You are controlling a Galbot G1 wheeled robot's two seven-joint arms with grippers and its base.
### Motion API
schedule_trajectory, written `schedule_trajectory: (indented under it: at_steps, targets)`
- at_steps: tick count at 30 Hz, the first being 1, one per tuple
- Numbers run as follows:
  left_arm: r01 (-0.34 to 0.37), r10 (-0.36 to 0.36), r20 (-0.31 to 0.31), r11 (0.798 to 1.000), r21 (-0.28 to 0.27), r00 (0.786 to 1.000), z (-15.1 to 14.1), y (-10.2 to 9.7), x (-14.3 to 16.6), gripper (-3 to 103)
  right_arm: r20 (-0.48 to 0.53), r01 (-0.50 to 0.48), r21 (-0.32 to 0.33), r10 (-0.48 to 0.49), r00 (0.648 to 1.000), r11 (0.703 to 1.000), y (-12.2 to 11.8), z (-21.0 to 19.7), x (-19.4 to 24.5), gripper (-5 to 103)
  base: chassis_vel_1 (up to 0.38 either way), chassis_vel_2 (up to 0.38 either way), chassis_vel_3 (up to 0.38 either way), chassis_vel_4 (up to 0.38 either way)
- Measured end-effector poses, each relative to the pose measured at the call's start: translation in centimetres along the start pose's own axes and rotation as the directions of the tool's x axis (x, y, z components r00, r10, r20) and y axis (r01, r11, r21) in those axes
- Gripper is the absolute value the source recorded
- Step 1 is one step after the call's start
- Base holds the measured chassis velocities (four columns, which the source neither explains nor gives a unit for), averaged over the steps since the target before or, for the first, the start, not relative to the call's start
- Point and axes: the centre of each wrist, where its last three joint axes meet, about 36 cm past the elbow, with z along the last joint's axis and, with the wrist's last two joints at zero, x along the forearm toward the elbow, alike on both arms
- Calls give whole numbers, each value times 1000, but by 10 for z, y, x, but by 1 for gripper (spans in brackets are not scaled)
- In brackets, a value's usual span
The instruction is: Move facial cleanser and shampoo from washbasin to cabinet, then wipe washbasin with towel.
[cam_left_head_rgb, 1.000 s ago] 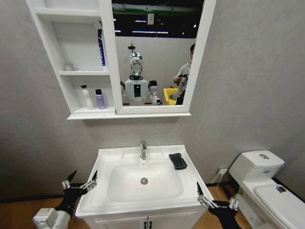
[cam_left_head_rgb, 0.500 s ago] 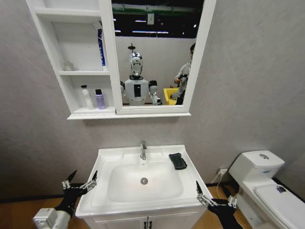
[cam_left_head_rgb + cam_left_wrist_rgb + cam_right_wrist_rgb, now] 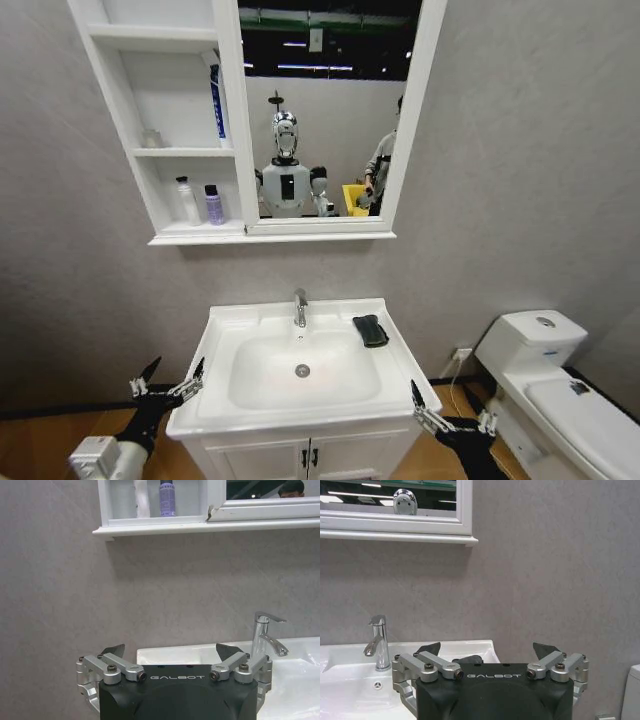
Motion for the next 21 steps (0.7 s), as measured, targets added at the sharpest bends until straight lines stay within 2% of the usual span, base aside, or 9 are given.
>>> schedule_trajectory:
  at_steps: [8, 21]
  targets:
    - [0, 0, 0, 1000, 0, 1000, 0, 0, 0, 100, 0, 0, 0, 0, 1000, 1000, 0, 0, 0, 100, 268, -266, -261, 253]
    - [0, 0, 0, 1000, 0, 1000, 0, 0, 0, 100, 0, 0, 0, 0, 1000, 1000, 0, 0, 0, 100, 360, -345, -341, 353]
